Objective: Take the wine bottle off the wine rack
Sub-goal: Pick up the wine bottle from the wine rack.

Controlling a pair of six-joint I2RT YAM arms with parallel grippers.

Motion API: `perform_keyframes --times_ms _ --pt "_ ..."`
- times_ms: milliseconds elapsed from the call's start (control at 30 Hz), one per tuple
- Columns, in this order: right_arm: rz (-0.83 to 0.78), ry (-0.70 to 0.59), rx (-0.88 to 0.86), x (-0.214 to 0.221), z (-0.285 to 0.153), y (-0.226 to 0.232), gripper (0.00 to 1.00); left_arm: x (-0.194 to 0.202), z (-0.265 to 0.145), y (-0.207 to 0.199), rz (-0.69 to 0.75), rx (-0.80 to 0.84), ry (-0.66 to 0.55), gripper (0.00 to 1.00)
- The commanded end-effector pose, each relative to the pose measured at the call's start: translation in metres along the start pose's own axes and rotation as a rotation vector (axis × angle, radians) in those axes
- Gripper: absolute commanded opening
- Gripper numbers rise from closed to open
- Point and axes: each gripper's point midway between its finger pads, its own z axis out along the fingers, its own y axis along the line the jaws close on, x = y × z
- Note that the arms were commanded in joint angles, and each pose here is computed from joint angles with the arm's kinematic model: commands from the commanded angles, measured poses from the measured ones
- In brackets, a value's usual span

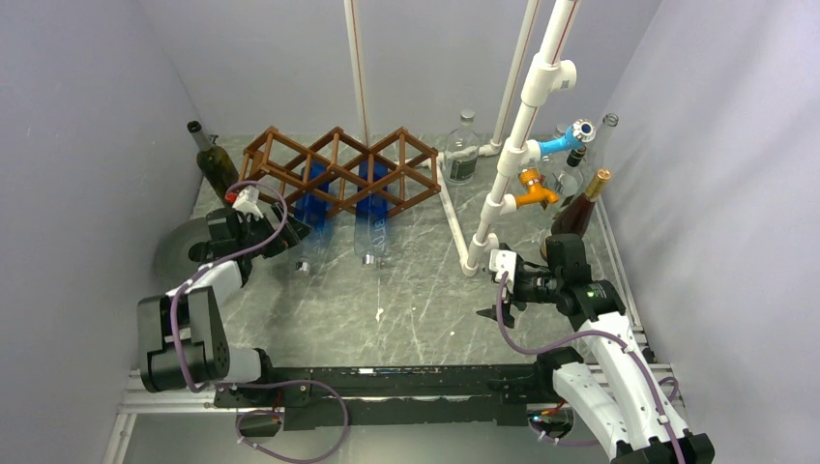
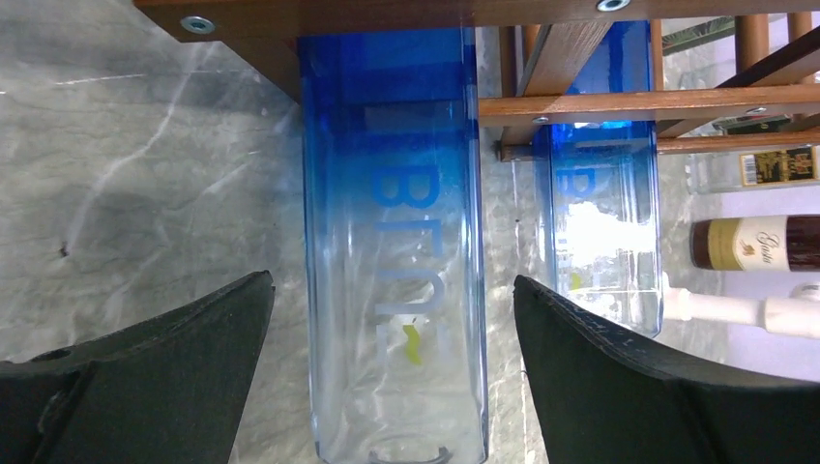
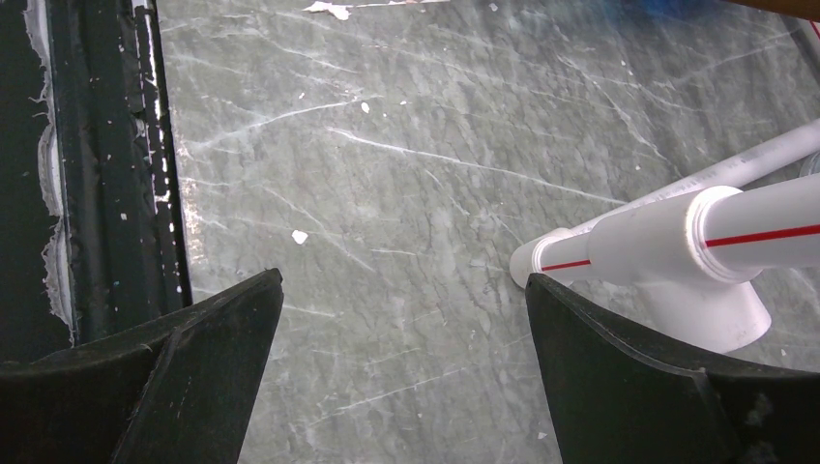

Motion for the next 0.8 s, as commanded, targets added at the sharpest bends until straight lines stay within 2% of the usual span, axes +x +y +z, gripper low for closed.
perform_keyframes --times_ms 0,767 --pt "-0.046 -0.024 0.004 -0.006 0.001 -0.003 1.0 -0.021 0.009 -0.022 0.023 0.129 -0.025 1.0" --pt "-0.047 -0.013 0.009 -0.003 0.001 -0.005 1.0 0.008 0.04 -0.019 -0.056 0.208 0.077 0.98"
